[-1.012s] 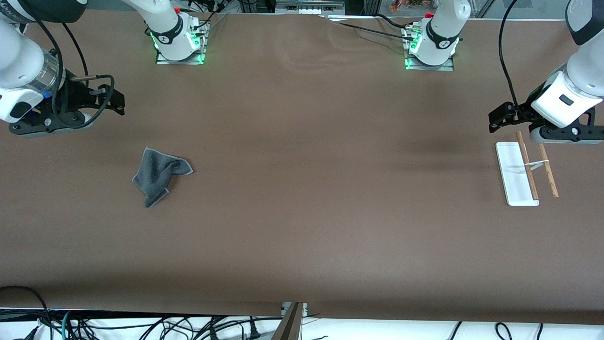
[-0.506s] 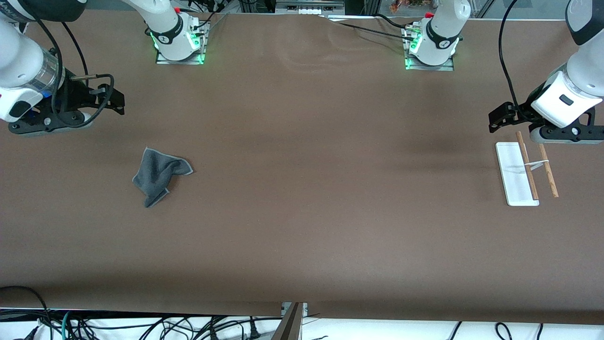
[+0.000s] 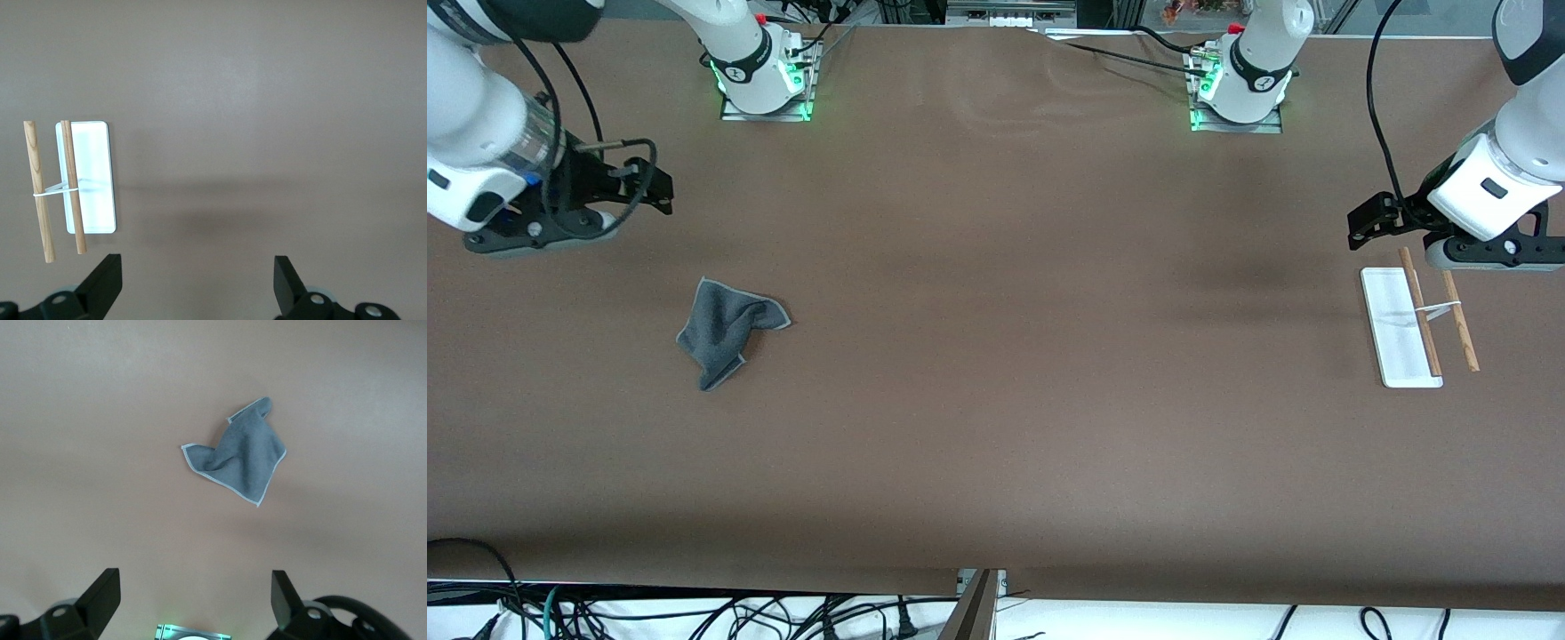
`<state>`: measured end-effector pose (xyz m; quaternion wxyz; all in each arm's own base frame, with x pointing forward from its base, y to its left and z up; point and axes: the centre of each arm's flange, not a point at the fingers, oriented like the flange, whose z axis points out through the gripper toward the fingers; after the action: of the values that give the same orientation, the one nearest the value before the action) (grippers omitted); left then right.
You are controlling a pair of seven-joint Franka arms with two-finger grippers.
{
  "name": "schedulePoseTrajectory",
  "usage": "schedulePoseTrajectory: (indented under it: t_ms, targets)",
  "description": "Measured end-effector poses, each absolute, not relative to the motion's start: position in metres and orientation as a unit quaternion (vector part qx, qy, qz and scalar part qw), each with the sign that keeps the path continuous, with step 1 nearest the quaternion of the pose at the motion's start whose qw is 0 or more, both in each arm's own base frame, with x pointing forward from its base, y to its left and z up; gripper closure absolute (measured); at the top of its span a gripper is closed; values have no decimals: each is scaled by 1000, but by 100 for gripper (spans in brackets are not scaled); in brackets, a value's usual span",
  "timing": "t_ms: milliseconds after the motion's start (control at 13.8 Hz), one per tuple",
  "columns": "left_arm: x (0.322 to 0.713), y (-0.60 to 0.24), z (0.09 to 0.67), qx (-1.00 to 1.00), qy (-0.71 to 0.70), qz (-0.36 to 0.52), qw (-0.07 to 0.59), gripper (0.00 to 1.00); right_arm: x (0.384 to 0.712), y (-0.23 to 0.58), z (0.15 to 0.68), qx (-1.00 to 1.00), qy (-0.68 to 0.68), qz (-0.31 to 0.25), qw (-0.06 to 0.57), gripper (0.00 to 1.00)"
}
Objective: Pass towel and hang on rack
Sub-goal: 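Reach the right gripper down over the grey towel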
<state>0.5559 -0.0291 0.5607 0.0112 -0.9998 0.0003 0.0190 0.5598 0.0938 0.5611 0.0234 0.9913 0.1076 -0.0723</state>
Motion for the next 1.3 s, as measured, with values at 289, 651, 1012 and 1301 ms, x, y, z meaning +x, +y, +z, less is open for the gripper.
schedulePoseTrajectory:
  t_ms: [289,651,1012,1301]
  targets:
    - [556,-29,561,-1000,0,19,11,0,589,116,440,990,115,-74,29,0]
    - [556,-29,561,-1000,0,19,11,0,582,130,315,992,83,-81,38,0]
    - [556,-29,561,-1000,0,19,11,0,568,144,244,994,73,-70,44,1]
    - [556,-29,561,-1000,0,19,11,0,566,144,219,995,66,-63,45,4]
